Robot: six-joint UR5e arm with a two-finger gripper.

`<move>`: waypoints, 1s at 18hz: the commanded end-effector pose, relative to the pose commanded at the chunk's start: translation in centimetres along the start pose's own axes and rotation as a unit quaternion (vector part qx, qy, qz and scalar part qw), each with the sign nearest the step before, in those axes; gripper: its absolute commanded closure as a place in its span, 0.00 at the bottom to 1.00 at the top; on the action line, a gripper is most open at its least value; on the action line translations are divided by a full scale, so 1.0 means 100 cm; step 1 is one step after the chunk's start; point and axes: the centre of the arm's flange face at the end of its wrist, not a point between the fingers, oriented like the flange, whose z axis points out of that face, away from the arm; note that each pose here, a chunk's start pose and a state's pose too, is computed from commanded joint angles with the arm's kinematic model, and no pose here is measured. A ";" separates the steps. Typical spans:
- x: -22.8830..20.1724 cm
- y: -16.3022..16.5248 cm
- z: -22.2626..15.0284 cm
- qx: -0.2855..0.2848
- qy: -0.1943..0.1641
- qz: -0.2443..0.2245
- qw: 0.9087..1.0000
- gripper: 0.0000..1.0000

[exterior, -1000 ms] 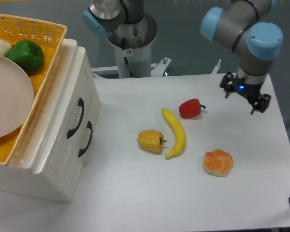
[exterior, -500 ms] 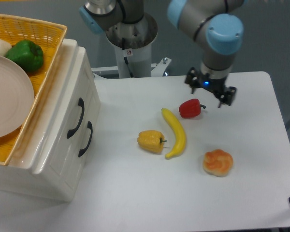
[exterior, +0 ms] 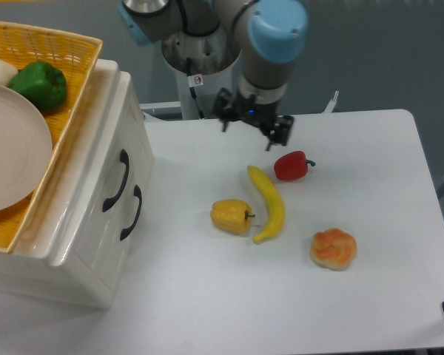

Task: Slide open the top white drawer
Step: 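Move the gripper across the table toward the white cabinet's upper drawer handle, then lower the gripper onto the black handle of the upper drawer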

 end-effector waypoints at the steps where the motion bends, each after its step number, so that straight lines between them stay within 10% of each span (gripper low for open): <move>1: 0.010 -0.006 0.003 -0.002 0.001 -0.003 1.000 0.00; 18: 0.028 -0.058 0.017 0.049 0.050 -0.086 0.994 0.00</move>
